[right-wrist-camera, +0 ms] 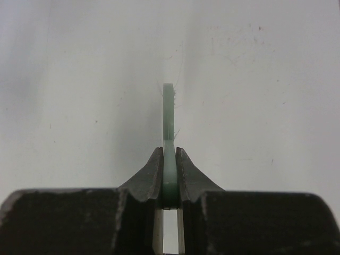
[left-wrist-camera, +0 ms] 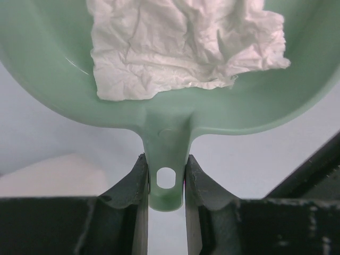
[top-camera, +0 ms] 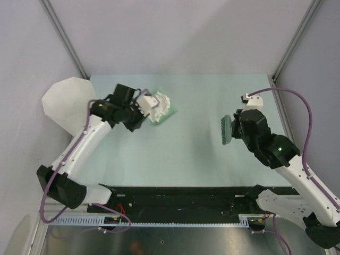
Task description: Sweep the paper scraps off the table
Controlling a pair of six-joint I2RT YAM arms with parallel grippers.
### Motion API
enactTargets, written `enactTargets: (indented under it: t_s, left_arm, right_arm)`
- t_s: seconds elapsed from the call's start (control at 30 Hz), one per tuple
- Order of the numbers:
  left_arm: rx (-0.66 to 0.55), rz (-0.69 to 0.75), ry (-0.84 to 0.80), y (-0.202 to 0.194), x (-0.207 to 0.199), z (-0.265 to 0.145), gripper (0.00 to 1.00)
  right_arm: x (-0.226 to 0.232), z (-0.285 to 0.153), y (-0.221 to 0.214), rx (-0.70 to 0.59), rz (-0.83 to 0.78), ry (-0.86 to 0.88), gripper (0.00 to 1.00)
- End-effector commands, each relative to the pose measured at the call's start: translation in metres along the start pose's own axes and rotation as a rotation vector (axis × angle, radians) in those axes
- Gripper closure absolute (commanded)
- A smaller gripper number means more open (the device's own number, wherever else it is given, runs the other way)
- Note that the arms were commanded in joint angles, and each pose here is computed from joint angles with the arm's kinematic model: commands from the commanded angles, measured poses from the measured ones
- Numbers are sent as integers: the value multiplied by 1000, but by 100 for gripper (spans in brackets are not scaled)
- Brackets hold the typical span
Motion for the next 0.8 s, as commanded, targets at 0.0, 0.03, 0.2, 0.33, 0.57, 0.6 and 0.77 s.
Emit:
enactTargets:
  t_s: [0.0, 0.03, 0.2, 0.33, 0.57, 0.6, 0.77]
  left_arm:
    - [-75, -85, 187, -2, 38, -62, 100]
    - [-64, -96, 217, -8, 43, -71, 100]
    - [-60, -151, 444, -33, 77, -135, 100]
    - [13, -164, 627, -55, 90, -181, 100]
    - [372, -215, 869, -116, 108, -243, 100]
    - [446, -227, 893, -125, 108, -251, 100]
    - [675, -183, 901, -154, 109, -272, 100]
  right_arm:
    - [10, -3, 10, -12, 9, 58, 100]
    - [11, -3, 10, -10, 8, 60, 100]
    - [21, 2, 7, 18, 8, 106, 100]
    - [29, 8, 3, 43, 2, 134, 100]
    - [36, 13, -1, 69, -4, 160, 100]
    - [37, 13, -1, 68, -5, 161, 100]
    - [35, 12, -2, 71, -15, 160, 100]
Point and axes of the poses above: each gripper's point midway between its finger pads, its own z axis out along the fingers, its own x axis along the line the jaws close on, y = z × x, the point moved 5 cm from there along -z, back along the fingers, and after that the axes turned 14 degrees about z, right-handed, at the moved point
